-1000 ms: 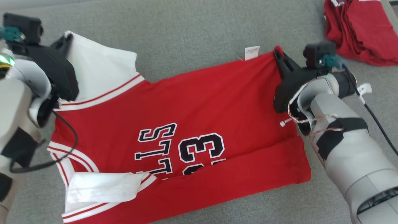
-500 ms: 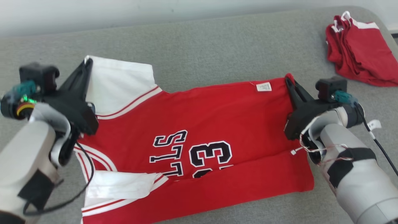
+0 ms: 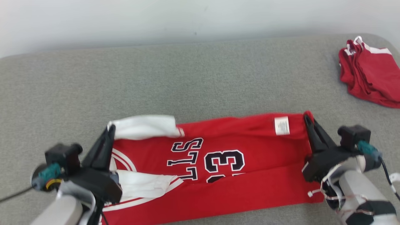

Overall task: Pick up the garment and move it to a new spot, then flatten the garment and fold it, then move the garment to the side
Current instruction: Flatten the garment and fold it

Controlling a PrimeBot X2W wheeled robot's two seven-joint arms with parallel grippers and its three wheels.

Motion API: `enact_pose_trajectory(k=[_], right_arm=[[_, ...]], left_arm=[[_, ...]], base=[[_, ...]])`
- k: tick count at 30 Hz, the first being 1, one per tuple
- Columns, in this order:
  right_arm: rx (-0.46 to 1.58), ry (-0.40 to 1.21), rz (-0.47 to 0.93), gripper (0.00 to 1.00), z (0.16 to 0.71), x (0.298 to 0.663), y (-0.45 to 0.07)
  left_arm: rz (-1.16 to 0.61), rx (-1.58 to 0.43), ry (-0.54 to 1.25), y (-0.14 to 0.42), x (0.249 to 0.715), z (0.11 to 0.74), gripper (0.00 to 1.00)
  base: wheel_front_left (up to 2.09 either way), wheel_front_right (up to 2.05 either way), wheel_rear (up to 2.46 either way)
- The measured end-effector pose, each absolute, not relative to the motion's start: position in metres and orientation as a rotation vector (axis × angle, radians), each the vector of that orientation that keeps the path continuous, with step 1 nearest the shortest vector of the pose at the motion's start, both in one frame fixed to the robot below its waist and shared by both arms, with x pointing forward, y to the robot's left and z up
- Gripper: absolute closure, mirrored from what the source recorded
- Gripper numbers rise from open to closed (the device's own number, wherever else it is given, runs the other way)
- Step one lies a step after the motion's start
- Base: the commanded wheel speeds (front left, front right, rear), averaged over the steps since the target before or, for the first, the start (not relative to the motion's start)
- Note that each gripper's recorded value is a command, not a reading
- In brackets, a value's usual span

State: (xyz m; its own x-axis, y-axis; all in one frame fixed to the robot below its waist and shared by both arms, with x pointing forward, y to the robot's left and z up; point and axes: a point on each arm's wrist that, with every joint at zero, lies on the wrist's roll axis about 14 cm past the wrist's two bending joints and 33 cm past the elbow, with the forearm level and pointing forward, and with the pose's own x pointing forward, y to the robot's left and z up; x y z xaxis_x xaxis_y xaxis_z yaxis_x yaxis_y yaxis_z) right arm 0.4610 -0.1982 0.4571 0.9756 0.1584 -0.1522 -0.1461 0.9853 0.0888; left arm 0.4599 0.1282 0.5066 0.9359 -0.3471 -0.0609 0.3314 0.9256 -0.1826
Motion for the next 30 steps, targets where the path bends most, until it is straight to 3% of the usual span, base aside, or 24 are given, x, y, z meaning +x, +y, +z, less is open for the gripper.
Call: enact_pose_trajectory(k=[18,19,20,21,22,30], right_arm=[[0.139,0.156,0.105,1.00,0.443,0.412,-0.208],[0.140,0.159,0.104,0.82,0.442,0.410,-0.208],[0.142,0.158,0.103,0.23,0.443,0.410,-0.208],[0.144,0.155,0.102,0.00,0.443,0.410,-0.208],[0.147,0.154,0.103,0.00,0.444,0.409,-0.207],[0.202,0.084,0.104,0.00,0.464,0.411,-0.202]], left_arm=[[-0.175,-0.378,0.222,0.140,0.381,0.458,1.00],[-0.167,-0.381,0.225,0.142,0.379,0.457,1.00],[-0.160,-0.373,0.224,0.143,0.378,0.456,0.68],[-0.158,-0.354,0.219,0.145,0.376,0.456,0.18],[-0.155,-0.343,0.213,0.146,0.375,0.456,0.00],[-0.104,-0.327,0.110,0.158,0.381,0.476,0.00]], base=[[0.00,0.00,0.00],[0.00,0.00,0.00],[0.00,0.00,0.00],[0.00,0.00,0.00],[0.00,0.00,0.00],[0.00,0.00,0.00]])
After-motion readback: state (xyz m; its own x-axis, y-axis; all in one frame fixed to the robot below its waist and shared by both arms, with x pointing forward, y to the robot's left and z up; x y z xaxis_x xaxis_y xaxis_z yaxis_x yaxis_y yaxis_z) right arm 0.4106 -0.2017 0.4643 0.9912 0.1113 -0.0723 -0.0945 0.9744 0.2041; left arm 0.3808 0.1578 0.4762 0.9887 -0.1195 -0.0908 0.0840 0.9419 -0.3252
